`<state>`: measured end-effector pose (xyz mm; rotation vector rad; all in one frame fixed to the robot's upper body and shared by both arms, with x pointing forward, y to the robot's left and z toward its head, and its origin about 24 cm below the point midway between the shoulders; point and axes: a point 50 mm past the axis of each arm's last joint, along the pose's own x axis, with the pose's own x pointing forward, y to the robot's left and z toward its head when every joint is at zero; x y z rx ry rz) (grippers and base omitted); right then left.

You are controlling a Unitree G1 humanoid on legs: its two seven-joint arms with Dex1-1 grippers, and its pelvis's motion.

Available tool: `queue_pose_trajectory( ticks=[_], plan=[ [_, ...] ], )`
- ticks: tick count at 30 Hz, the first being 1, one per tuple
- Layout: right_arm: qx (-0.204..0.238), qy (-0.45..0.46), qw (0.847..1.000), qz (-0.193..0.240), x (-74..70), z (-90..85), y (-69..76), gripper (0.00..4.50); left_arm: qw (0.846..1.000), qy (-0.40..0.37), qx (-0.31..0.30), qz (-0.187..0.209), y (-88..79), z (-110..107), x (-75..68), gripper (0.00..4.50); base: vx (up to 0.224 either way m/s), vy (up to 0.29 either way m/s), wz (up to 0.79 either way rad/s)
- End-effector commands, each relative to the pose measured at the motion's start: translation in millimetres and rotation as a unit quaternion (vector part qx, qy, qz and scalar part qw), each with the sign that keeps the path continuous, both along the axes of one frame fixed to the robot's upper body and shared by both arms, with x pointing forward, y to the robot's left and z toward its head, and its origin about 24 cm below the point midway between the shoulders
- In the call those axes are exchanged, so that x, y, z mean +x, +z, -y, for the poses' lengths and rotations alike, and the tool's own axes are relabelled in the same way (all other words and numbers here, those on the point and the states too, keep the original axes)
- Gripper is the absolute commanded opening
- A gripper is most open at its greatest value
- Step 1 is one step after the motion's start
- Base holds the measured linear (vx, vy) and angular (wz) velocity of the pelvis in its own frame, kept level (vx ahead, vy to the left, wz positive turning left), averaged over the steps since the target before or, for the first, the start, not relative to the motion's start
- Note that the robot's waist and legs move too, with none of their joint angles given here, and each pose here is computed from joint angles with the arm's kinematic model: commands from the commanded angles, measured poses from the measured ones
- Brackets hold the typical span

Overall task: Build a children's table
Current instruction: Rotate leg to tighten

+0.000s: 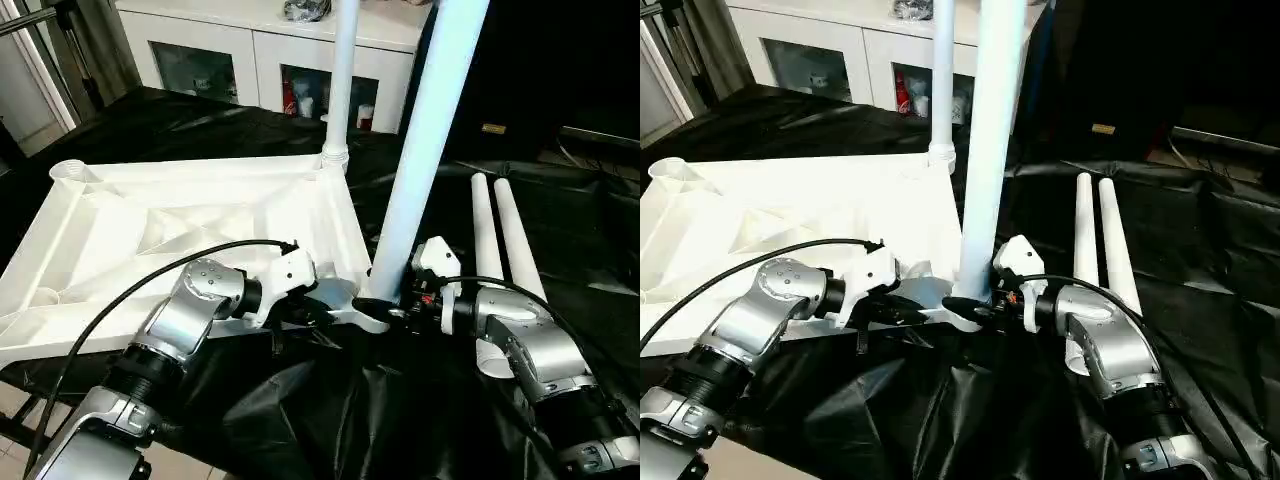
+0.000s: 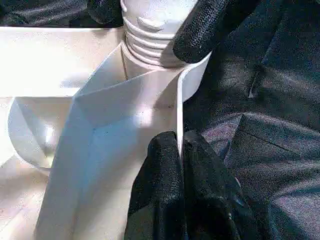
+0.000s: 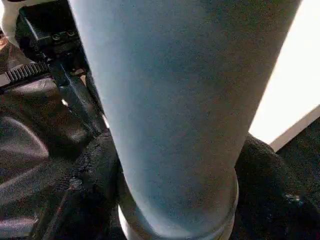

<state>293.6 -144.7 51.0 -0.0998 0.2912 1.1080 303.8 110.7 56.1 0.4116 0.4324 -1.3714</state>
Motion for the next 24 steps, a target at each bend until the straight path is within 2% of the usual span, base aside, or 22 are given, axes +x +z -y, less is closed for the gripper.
queue_pose_trajectory(
  ticks=[1,5,9,11,13,15,16,18,19,20,21,24],
  plan=[
    [-0.001,0.016,1.0,-0.002,-2.4,-3.7,-0.1,2.71,0.999,-0.026,-0.04,0.018,12.0,12,-1.0,0.0,0.0,0.0,0.0],
    [-0.011,-0.059,0.998,-0.011,4.2,-7.7,-10.5,2.7,0.998,0.051,-0.027,0.036,8.9,17,13.9,0.0,0.0,0.0,0.0],
    [-0.021,-0.17,0.985,-0.027,14.3,-14.1,-24.4,2.7,0.99,0.125,-0.032,0.048,10.8,29,30.8,0.0,0.0,0.0,0.0],
    [-0.012,-0.224,0.974,-0.043,19.0,-20.7,-29.8,2.7,0.985,0.161,-0.036,0.054,13.4,40,39.0,0.0,0.0,0.0,0.0],
    [0.002,-0.298,0.952,-0.067,27.2,-33.5,-34.0,2.69,0.975,0.209,-0.052,0.056,19.2,58,48.7,0.0,0.0,0.0,0.0],
    [0.004,-0.306,0.949,-0.069,28.5,-36.4,-34.1,2.69,0.973,0.215,-0.054,0.057,20.2,62,50.1,0.0,0.0,0.0,0.0],
    [0.001,-0.31,0.948,-0.066,30.3,-42.3,-33.6,2.69,0.972,0.219,-0.055,0.06,21.5,67,51.5,0.0,0.0,0.0,0.0],
    [0.014,-0.275,0.96,-0.056,31.2,-60.4,-27.6,2.69,0.976,0.199,-0.065,0.059,23.8,79,49.7,0.0,0.0,0.0,0.0],
    [0.019,-0.267,0.962,-0.057,30.8,-62.6,-26.5,3.04,0.977,0.195,-0.066,0.058,23.9,80,49.1,0.0,0.0,0.0,0.0],
    [0.021,-0.264,0.963,-0.057,30.7,-63.2,-26.0,3.04,0.977,0.193,-0.067,0.058,23.9,81,48.8,0.0,0.0,0.0,0.0],
    [0.028,-0.249,0.967,-0.056,29.8,-64.8,-24.2,3.39,0.98,0.178,-0.07,0.06,23.9,81,46.9,0.0,0.0,0.0,0.0],
    [0.02,-0.242,0.969,-0.04,30.9,-60.0,-21.2,3.41,0.983,0.16,-0.077,0.05,21.8,78,44.0,0.0,0.0,0.0,0.0]
  ],
)
